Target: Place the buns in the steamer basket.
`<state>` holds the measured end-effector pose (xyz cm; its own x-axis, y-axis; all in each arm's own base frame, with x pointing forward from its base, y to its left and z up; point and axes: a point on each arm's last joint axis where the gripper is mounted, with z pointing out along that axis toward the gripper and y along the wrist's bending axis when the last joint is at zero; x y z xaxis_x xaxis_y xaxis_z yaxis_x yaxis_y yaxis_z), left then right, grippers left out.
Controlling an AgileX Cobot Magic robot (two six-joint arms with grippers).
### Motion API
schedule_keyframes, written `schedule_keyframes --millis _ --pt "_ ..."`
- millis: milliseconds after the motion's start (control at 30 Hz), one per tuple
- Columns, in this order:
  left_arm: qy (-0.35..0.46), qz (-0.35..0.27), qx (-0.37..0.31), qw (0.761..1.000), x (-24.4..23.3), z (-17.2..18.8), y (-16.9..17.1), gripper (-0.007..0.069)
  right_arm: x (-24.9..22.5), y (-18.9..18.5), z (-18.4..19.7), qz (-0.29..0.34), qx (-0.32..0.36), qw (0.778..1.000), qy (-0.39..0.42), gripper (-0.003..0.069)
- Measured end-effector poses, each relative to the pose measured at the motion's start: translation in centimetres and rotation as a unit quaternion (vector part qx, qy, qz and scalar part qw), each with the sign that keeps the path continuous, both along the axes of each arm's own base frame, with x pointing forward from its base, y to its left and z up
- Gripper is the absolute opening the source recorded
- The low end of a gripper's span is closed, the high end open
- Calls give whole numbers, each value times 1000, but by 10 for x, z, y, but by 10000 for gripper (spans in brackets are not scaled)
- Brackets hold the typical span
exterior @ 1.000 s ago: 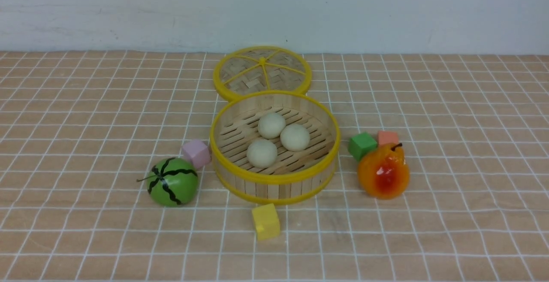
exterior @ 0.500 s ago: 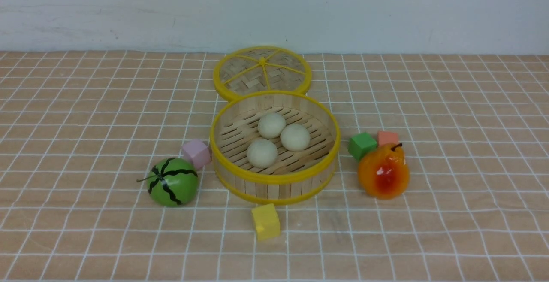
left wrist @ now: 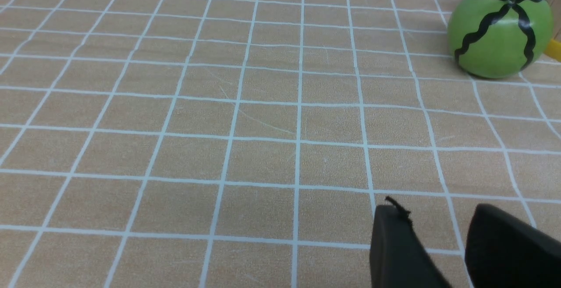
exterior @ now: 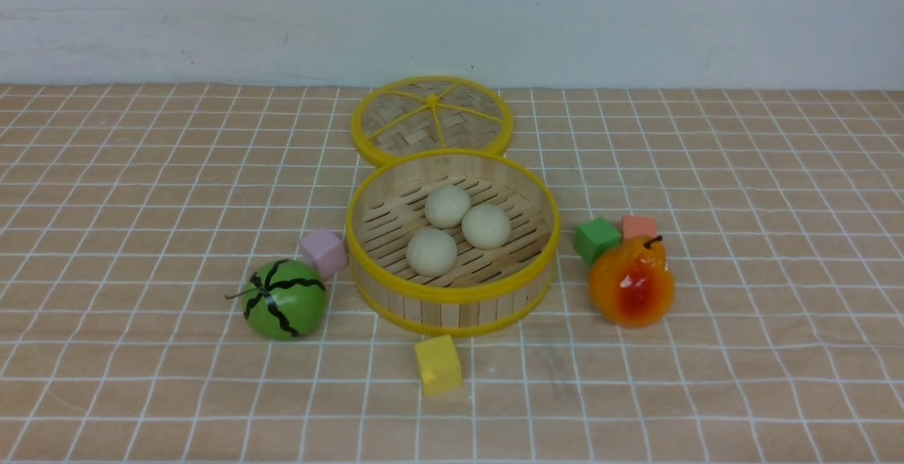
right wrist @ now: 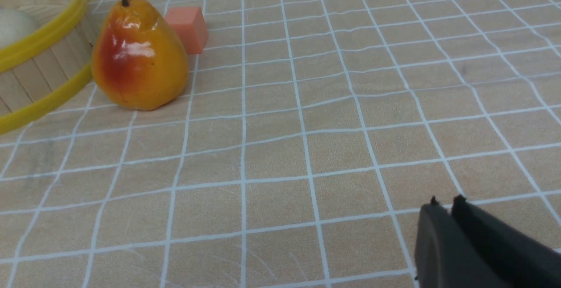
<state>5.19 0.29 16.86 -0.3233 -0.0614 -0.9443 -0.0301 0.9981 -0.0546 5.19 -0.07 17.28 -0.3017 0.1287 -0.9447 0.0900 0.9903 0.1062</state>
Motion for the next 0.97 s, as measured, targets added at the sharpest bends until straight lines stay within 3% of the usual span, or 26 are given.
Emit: schedule_keyframes --millis 967 --pt "0 0 0 1000 0 0 0 238 0 0 0 0 1 1000 0 82"
